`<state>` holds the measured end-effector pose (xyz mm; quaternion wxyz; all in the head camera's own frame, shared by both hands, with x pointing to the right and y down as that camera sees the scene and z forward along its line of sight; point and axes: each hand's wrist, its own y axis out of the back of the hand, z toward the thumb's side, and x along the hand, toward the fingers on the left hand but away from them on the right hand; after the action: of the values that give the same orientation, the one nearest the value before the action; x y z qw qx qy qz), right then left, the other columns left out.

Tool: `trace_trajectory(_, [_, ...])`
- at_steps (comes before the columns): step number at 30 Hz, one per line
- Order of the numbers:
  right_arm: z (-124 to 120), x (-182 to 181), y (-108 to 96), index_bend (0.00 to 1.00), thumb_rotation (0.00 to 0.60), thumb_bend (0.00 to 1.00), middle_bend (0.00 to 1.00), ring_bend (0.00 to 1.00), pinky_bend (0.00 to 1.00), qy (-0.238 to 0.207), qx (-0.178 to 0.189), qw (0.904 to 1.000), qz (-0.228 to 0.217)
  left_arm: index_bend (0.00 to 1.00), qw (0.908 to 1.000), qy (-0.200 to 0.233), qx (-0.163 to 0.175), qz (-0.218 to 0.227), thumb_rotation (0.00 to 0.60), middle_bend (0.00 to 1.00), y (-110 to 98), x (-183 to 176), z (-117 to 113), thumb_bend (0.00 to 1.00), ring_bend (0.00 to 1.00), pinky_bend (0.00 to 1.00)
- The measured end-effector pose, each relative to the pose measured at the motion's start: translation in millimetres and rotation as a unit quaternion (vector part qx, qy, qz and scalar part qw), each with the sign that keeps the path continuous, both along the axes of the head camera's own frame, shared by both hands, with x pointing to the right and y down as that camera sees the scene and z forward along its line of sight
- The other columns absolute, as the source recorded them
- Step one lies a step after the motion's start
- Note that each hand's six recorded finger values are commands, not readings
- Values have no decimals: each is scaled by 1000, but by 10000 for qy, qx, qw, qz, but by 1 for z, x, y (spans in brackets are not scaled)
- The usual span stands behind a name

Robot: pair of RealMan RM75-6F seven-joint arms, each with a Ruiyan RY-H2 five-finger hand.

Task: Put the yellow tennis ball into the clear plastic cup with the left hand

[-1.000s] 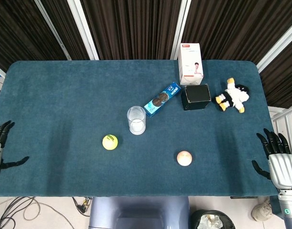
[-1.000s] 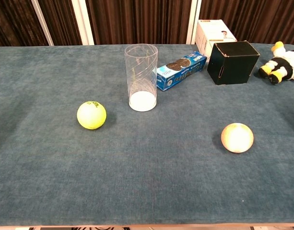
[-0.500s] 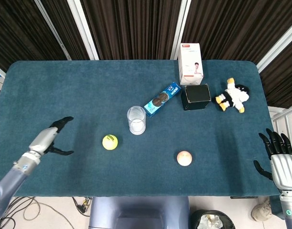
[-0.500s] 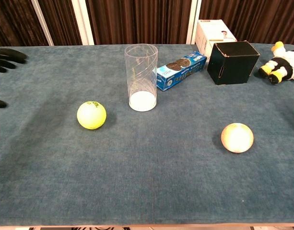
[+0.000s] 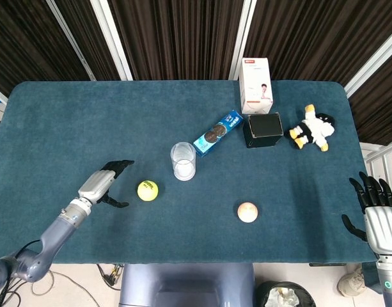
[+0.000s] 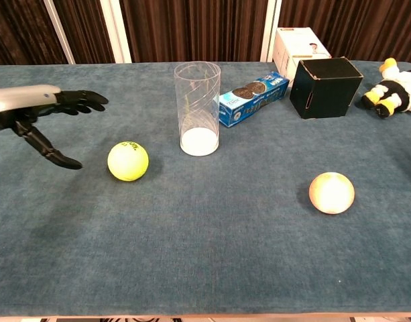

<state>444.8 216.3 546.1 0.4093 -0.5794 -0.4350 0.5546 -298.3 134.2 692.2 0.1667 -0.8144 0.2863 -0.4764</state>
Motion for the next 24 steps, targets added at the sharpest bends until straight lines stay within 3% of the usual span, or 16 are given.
trace_trajectory(12, [-1,2,0,133,600,352,35,47,11,16,14,10000,41,190,9996,-158,-18,229,600,220,3,34,22,145,189,214])
trace_trajectory(24, [-2,5,-1,132,600,352,35,51,10,21,33,9999,103,230,9974,-481,213,499,600,251,5,59,32,185,201,228])
